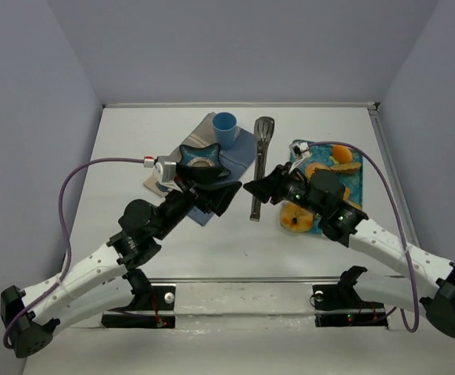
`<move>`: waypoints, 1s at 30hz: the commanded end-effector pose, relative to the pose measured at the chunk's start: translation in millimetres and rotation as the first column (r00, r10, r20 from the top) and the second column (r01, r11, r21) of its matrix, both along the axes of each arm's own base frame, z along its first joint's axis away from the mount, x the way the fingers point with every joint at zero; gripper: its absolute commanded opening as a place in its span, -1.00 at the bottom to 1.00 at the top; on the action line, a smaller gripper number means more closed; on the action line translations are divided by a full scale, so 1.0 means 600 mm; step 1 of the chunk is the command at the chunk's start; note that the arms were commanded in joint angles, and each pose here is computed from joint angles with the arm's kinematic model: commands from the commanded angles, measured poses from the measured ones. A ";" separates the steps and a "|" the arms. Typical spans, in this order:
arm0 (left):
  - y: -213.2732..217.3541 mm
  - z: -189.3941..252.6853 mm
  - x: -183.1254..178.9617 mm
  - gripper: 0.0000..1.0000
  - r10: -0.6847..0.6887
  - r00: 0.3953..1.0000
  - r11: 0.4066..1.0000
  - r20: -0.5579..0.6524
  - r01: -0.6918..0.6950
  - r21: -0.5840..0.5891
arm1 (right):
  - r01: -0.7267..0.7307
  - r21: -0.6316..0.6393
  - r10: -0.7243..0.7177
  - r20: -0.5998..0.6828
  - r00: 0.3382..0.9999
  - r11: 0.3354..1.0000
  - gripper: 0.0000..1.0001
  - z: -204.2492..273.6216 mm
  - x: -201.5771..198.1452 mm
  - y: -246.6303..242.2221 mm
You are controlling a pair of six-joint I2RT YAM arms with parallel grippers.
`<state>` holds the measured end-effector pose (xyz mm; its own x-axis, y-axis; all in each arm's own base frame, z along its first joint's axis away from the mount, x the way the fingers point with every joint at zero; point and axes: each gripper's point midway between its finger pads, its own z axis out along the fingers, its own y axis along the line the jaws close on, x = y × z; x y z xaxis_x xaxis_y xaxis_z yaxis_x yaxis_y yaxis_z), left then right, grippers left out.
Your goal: Place the bread
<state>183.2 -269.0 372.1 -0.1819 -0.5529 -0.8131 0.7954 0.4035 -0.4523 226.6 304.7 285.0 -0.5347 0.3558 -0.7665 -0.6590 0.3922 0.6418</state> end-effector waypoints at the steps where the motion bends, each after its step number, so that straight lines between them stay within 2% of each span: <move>1: 0.069 0.007 0.050 0.98 0.265 0.958 0.964 -0.112 -0.262 0.044 | 0.310 -0.347 -0.388 -0.185 0.903 0.885 -0.07 -0.109 0.036 -0.117; 2: 0.091 0.002 0.063 0.98 0.337 0.929 0.941 -0.154 -0.335 0.040 | 0.371 -0.363 -0.453 -0.174 0.874 0.855 -0.06 -0.108 0.040 -0.141; 4: 0.109 -0.020 0.073 0.98 0.398 0.897 0.917 -0.194 -0.390 0.077 | 0.363 -0.456 -0.490 -0.199 0.849 0.813 -0.05 -0.137 0.019 -0.169; 6: 0.128 -0.035 0.084 0.98 0.462 0.858 0.887 -0.224 -0.453 0.091 | 0.357 -0.490 -0.507 -0.213 0.835 0.795 -0.02 -0.132 0.007 -0.184; 11: 0.144 -0.065 0.096 0.98 0.532 0.815 0.847 -0.230 -0.511 0.148 | 0.262 -0.666 -0.568 -0.293 0.769 0.698 0.15 -0.185 -0.041 -0.228; 12: 0.147 -0.068 0.097 0.98 0.544 0.808 0.839 -0.225 -0.521 0.158 | 0.234 -0.674 -0.560 -0.315 0.766 0.700 0.18 -0.180 -0.048 -0.226; 14: 0.157 -0.077 0.102 0.98 0.577 0.786 0.817 -0.222 -0.549 0.178 | 0.166 -0.748 -0.594 -0.350 0.724 0.642 0.20 -0.200 -0.068 -0.241; 15: 0.161 -0.078 0.103 0.98 0.588 0.778 0.809 -0.220 -0.559 0.182 | 0.175 -0.757 -0.610 -0.343 0.714 0.630 0.21 -0.185 -0.065 -0.245; 17: 0.168 -0.085 0.105 0.98 0.608 0.763 0.793 -0.219 -0.576 0.195 | 0.175 -0.813 -0.671 -0.313 0.673 0.555 0.20 -0.190 -0.069 -0.270; 19: 0.174 -0.094 0.106 0.98 0.623 0.750 0.782 -0.220 -0.588 0.209 | 0.198 -0.830 -0.703 -0.286 0.652 0.521 0.21 -0.179 -0.064 -0.281; 20: 0.180 -0.094 0.106 0.98 0.633 0.743 0.774 -0.219 -0.598 0.209 | 0.193 -0.856 -0.731 -0.269 0.628 0.480 0.22 -0.185 -0.066 -0.293; 22: 0.187 -0.097 0.105 0.98 0.645 0.732 0.764 -0.220 -0.608 0.215 | 0.213 -0.870 -0.762 -0.242 0.600 0.444 0.23 -0.180 -0.062 -0.303; 27: 0.208 -0.101 0.099 0.98 0.663 0.710 0.748 -0.238 -0.636 0.190 | 0.262 -0.911 -0.850 -0.152 0.504 0.319 0.30 -0.166 -0.056 -0.352; 30: 0.218 -0.106 0.097 0.98 0.672 0.698 0.739 -0.246 -0.649 0.177 | 0.237 -0.920 -0.858 -0.166 0.486 0.312 0.33 -0.178 -0.062 -0.356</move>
<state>240.7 -154.5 303.4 -0.0716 -0.5149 -0.8543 0.2058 0.8304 -0.5177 190.8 114.8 170.9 -0.8450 0.2131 -0.4904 0.2209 0.9744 0.0427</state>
